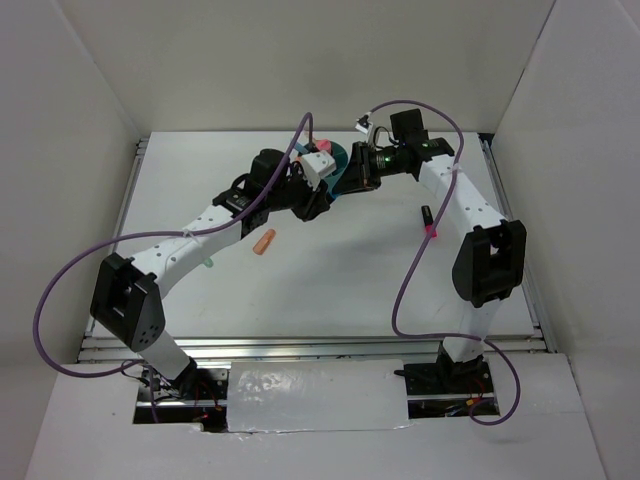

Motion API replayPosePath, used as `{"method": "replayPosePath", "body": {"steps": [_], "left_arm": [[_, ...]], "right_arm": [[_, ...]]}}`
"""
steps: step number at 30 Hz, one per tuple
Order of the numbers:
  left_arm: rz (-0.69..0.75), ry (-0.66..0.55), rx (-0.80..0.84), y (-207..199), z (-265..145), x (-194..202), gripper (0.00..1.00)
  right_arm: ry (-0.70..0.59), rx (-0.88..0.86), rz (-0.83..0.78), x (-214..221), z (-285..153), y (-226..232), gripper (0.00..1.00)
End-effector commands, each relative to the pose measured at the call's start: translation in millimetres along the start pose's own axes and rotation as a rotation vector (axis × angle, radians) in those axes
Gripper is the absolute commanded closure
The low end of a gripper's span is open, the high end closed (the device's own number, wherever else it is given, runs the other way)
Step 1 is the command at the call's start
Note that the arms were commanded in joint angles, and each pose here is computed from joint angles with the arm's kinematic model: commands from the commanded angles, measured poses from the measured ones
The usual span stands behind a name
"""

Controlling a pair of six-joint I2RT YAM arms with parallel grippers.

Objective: Sort the stationery into containers
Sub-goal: Place the pen in the storage box.

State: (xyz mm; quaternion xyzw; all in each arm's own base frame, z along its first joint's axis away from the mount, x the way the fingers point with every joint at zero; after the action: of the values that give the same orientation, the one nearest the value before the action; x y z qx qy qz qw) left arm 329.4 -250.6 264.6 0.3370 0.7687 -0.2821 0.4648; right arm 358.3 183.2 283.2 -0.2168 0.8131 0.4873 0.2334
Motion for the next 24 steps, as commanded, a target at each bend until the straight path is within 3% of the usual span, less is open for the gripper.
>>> {"method": "replayPosePath", "body": {"steps": [1, 2, 3, 5, 6, 7, 12, 16, 19, 24], "left_arm": [[0.019, -0.102, -0.009, -5, -12, -27, 0.86], [0.018, -0.104, -0.01, -6, -12, -28, 0.79], [0.015, -0.105, -0.018, -5, -12, -28, 0.59], [0.0, -0.108, -0.04, -4, -16, -31, 0.37], [-0.005, -0.112, -0.058, -2, -20, -34, 0.1], [-0.014, -0.113, -0.068, -2, -26, -36, 0.01], [-0.011, -0.214, -0.134, 15, -71, -52, 0.01], [-0.011, -0.346, -0.283, 28, -116, -69, 0.01], [-0.124, -0.309, -0.44, 48, -128, -70, 0.01], [-0.247, -0.223, -0.534, 77, -129, -47, 0.01]], "right_arm": [[-0.038, -0.034, -0.08, -10, -5, 14, 0.96], [-0.041, -0.026, -0.081, -10, -6, 13, 0.97], [-0.044, -0.018, -0.087, -11, -7, 13, 0.98], [-0.048, 0.014, -0.098, -12, -10, 11, 0.99], [-0.054, 0.025, -0.103, -13, -12, 11, 1.0], [-0.065, 0.047, -0.101, -15, -16, 8, 1.0], [-0.135, 0.15, -0.083, -22, -47, -5, 1.0], [-0.182, 0.241, -0.109, -24, -75, -9, 1.0], [-0.26, 0.333, -0.133, -35, -96, -16, 1.0], [-0.372, 0.482, -0.141, -56, -113, -31, 1.0]]}}
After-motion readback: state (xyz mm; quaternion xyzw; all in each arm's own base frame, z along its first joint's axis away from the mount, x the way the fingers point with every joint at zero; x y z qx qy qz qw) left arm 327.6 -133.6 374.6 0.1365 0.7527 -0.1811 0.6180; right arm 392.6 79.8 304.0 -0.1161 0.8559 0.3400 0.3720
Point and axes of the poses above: each gripper's point midway between its finger pads, its own z axis out along the fingers, its own y axis along the line the jaws close on, x = y × z, the point moved 8 cm from there along -z, back along the fingers, and after that the axes turned 7 degrees about -z, right-handed, at the moved point
